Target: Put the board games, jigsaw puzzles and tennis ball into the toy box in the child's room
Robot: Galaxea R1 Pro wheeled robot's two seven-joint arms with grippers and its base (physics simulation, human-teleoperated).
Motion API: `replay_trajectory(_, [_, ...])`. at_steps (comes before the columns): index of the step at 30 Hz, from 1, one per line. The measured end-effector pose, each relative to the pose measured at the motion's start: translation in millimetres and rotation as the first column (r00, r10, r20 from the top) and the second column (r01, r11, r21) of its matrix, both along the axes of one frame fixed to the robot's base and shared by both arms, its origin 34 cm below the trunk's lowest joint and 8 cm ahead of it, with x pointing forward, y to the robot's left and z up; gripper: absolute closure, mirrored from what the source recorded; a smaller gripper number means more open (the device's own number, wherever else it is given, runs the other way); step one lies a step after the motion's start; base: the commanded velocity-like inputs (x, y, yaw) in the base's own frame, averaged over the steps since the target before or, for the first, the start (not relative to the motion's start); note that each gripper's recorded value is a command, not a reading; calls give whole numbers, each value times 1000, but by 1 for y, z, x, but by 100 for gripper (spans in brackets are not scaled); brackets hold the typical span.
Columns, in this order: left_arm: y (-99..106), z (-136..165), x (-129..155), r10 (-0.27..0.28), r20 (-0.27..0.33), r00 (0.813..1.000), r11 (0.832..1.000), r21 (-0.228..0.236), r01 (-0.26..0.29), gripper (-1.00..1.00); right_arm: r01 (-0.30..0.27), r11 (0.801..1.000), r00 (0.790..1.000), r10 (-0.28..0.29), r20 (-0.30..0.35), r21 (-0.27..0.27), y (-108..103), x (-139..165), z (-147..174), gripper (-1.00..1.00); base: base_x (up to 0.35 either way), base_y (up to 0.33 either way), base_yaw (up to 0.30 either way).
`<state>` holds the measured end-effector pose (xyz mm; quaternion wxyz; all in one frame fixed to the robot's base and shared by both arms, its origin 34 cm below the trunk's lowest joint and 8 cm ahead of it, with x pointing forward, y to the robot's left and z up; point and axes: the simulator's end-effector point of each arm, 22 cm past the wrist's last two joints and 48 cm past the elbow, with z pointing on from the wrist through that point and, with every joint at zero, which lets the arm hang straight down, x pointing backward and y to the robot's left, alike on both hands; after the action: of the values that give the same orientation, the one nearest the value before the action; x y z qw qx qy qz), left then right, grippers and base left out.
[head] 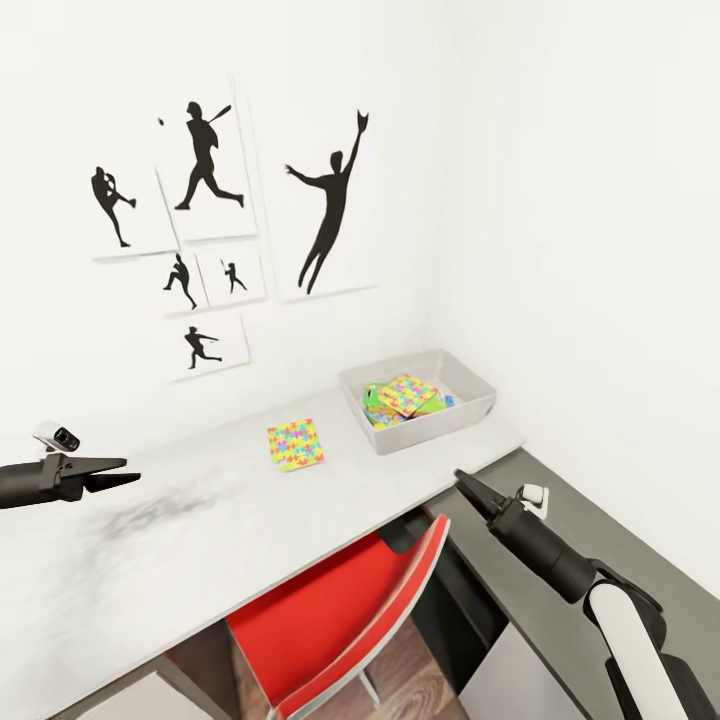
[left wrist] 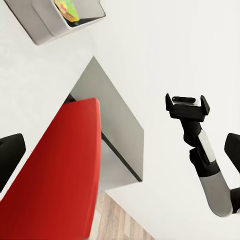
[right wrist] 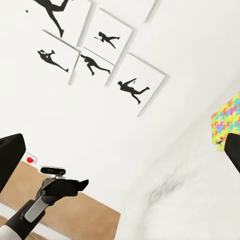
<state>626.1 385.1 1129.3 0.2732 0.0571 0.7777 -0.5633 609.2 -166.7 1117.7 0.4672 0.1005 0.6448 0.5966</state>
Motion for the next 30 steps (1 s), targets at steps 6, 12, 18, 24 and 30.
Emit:
replay_trajectory(6, [0,5,-1,-1,9,1000,1000,0,1,-100,0,1000,1000,0,9,0,0,-1,5,-100,0,0,97])
replay_trajectory(12, [-1,9,-2,-1,18,1000,1000,0,1,-100,0,1000,1000,0,19,0,0,-2,9,-100,0,0,80])
replay_trajectory(18, [-1,14,-4,-2,28,1000,1000,0,2,-100,0,1000,1000,0,28,0,0,-3,14,-100,0,0,77])
replay_trajectory(24, [-1,19,-5,-1,37,999,1000,-1,1,-100,0,1000,999,0,38,0,0,-5,19,-100,0,0,76])
replay_trajectory(30, [0,24,-7,0,45,999,1000,-2,0,-100,0,1000,999,0,47,0,0,-6,23,-100,1,0,90])
